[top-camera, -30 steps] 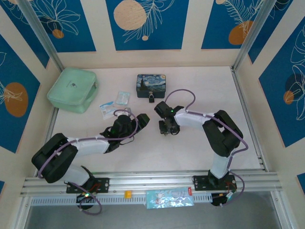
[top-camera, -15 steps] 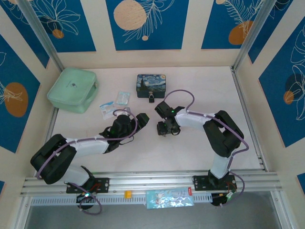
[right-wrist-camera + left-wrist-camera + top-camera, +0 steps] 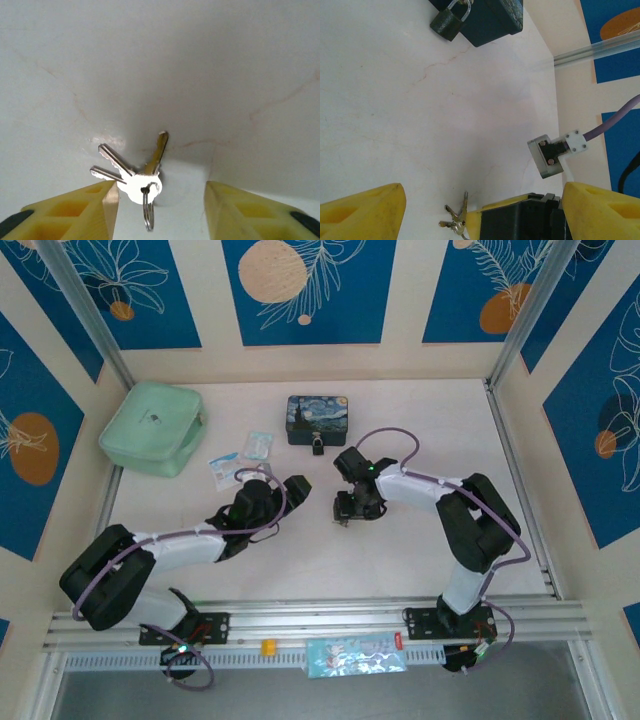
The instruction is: Unlock a padlock with a key
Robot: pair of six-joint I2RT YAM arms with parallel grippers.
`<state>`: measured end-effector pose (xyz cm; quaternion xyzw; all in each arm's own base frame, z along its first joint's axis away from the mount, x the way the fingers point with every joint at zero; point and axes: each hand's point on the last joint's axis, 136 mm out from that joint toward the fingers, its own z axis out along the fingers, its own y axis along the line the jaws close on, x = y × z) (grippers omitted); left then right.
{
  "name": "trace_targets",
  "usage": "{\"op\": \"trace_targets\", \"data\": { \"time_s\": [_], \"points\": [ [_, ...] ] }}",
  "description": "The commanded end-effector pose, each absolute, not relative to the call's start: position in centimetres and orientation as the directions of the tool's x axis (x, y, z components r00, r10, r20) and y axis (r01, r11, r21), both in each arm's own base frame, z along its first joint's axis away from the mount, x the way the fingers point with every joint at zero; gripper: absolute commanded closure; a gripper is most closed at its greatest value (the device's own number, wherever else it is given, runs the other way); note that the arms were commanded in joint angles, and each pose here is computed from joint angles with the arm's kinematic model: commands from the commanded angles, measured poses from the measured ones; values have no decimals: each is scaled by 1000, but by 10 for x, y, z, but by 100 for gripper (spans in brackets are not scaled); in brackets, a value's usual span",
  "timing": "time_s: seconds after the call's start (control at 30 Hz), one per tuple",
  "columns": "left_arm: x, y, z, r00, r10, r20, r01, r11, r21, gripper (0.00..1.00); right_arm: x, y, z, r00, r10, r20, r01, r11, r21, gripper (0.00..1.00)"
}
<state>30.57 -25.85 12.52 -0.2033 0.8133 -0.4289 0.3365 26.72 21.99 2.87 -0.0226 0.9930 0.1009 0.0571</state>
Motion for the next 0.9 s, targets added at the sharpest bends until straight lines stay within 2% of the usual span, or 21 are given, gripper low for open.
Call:
{"op": "trace_targets", "data": {
  "time_s": [0.0,0.23,0.77,0.87],
  "points": [
    [309,-253,129,-674,-625,-394,-34,559,-829,19,251,213,26,-992,126,-19,120,974,190,55],
    [308,-250,128,-670,-631,-390,-36,553,-833,19,257,221,18,-981,191,-26,182,964,192,57],
    [308,-239,129,-655,-646,-391,-45,550,-834,18,245,217,-20,-973,230,7,230,972,55,70],
    [308,-238,128,-653,-648,-392,-48,552,-833,18,245,218,-24,-977,213,-1,213,976,44,81]
  ]
}}
